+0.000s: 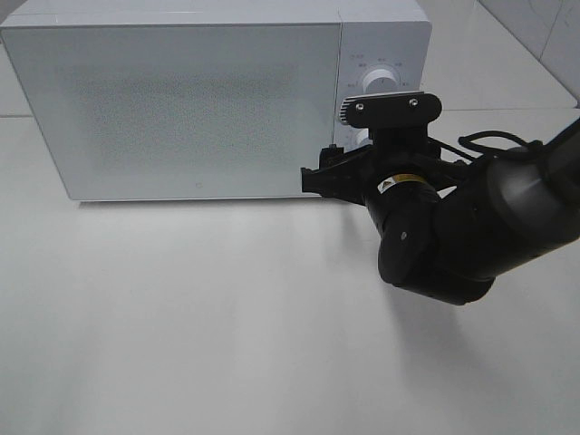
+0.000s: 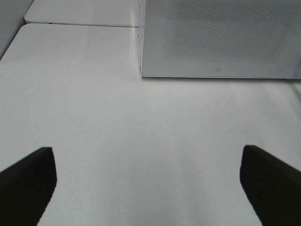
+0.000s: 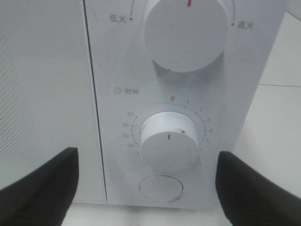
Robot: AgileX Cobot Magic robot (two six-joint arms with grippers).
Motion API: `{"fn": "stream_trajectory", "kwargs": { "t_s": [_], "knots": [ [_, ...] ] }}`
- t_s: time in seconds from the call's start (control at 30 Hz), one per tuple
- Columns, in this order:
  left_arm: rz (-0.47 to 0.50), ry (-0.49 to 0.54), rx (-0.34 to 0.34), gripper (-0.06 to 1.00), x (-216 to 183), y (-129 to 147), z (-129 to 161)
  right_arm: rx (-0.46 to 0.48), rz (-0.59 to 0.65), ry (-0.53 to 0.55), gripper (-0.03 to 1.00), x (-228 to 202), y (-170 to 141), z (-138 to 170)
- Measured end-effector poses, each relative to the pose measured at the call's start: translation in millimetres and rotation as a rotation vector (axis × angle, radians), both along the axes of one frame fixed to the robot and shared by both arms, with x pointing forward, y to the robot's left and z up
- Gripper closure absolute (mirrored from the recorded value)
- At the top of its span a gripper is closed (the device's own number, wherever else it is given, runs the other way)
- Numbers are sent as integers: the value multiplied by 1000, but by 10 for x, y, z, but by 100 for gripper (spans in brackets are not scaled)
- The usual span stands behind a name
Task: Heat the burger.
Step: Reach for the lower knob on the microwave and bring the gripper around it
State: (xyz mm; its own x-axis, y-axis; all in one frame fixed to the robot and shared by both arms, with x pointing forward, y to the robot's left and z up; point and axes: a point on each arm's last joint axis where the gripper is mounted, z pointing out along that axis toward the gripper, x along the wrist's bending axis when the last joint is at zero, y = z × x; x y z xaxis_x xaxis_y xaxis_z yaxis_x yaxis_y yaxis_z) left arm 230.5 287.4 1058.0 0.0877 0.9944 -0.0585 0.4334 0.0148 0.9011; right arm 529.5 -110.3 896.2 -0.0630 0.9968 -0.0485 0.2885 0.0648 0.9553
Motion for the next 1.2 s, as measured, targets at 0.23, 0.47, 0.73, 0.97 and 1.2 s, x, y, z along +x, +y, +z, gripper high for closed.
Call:
{"fn": "stream_trajectory", "kwargs": {
  "t_s": [0.23, 0.47, 0.73, 0.97, 1.2],
  "knots": [
    [0, 0, 0, -4, 0, 0, 0, -1, 6, -20, 21, 99, 26, -4],
    [0, 0, 0, -4, 0, 0, 0, -4, -10, -24, 21, 196, -29, -23],
    [0, 0, 0, -4, 0, 0, 0, -7, 5, -43, 21, 276, -40, -7],
    [0, 0, 0, -4, 0, 0, 0, -1, -7, -22, 21, 300, -64, -57],
    [0, 0, 0, -4, 0, 0, 0, -2, -5, 2, 21, 301, -65, -130]
  ]
}}
